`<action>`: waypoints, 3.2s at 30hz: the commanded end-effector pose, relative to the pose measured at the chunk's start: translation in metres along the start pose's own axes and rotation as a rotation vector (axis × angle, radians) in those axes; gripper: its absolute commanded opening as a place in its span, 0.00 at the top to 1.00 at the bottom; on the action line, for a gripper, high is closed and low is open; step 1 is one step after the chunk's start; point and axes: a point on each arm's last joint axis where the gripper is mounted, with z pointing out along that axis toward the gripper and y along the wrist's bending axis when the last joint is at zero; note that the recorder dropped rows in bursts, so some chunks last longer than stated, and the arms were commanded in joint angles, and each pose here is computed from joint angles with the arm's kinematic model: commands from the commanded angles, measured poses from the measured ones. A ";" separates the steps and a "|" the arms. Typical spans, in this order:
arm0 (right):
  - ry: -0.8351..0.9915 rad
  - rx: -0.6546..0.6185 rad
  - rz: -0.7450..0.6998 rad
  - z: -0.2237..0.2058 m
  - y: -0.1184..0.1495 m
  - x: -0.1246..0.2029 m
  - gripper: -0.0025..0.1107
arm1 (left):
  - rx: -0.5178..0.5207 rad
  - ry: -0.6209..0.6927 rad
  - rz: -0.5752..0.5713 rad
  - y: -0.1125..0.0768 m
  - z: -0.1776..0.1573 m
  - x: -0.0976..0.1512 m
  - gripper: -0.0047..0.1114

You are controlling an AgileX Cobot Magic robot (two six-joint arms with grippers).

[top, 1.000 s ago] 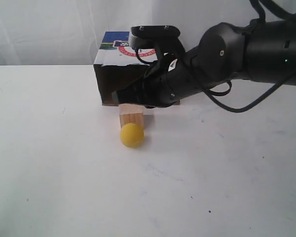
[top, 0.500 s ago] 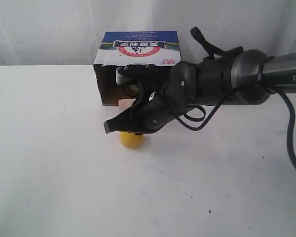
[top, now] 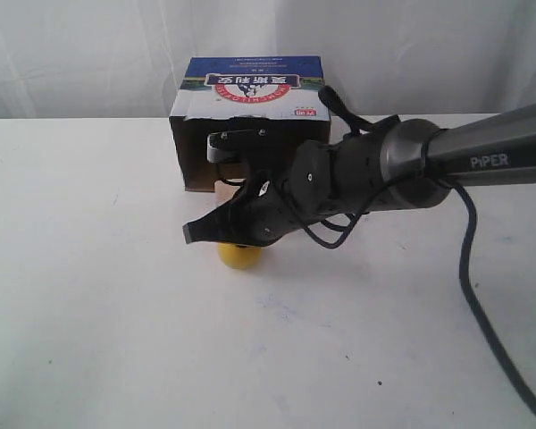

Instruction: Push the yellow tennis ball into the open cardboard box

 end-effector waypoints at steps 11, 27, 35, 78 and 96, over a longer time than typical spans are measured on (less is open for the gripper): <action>0.160 0.010 0.030 -0.009 -0.001 0.012 0.98 | 0.005 -0.009 0.000 0.000 0.000 0.000 0.96; 0.216 0.297 -0.068 -0.016 -0.045 0.011 0.98 | 0.005 -0.009 0.000 0.000 0.000 0.000 0.96; 0.161 0.295 -0.051 -0.033 -0.041 -0.001 0.98 | 0.005 -0.009 0.000 0.000 0.000 0.000 0.96; 0.182 0.256 -0.047 -0.032 -0.026 0.003 0.98 | 0.005 -0.009 0.000 0.000 0.000 0.000 0.96; 0.012 0.143 0.065 -0.030 -0.007 -0.009 0.98 | 0.005 -0.009 0.000 0.000 0.000 0.000 0.96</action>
